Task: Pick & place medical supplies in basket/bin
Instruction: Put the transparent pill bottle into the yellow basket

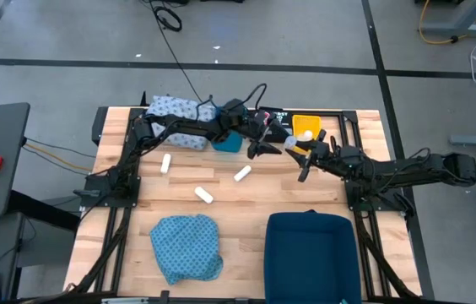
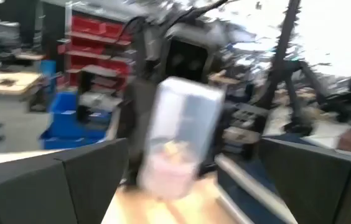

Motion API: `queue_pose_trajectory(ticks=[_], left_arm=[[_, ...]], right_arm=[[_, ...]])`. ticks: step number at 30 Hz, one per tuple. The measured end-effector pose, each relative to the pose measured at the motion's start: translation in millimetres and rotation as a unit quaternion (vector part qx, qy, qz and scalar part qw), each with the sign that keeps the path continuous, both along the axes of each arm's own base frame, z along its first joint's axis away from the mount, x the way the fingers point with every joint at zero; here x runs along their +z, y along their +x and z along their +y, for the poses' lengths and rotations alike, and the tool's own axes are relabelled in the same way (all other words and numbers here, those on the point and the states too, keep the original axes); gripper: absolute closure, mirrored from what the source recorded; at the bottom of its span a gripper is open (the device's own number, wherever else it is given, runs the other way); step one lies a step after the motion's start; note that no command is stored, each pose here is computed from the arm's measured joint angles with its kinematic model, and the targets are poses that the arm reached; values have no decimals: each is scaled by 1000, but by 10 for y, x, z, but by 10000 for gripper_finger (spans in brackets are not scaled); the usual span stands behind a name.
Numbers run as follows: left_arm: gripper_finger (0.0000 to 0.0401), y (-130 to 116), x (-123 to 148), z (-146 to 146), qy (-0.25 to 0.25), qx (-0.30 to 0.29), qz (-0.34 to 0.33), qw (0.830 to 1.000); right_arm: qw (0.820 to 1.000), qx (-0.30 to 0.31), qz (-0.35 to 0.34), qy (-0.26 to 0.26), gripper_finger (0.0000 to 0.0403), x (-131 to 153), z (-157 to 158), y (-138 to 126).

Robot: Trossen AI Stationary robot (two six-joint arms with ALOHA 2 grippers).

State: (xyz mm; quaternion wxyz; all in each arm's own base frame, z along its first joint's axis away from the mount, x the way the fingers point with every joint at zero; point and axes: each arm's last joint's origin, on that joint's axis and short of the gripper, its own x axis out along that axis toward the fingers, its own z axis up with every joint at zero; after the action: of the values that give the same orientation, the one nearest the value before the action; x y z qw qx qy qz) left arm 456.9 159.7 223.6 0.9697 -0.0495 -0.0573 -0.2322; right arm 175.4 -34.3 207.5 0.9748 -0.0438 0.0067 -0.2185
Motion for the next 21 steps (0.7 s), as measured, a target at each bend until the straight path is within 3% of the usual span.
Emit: queue_pose_trajectory(ticks=[4,14,21], left_arm=[[40,64,-59,-69,12,65,14,998],[40,248,-129,-666,91,152,0,984],[40,219,-187,-543,77,157,30,984]], right_arm=[[1000,0,4,3,274,-9,1,0],[1000,4,15,6,274,-32,3,0],[1000,6,29,8,274,-82,13,-9]])
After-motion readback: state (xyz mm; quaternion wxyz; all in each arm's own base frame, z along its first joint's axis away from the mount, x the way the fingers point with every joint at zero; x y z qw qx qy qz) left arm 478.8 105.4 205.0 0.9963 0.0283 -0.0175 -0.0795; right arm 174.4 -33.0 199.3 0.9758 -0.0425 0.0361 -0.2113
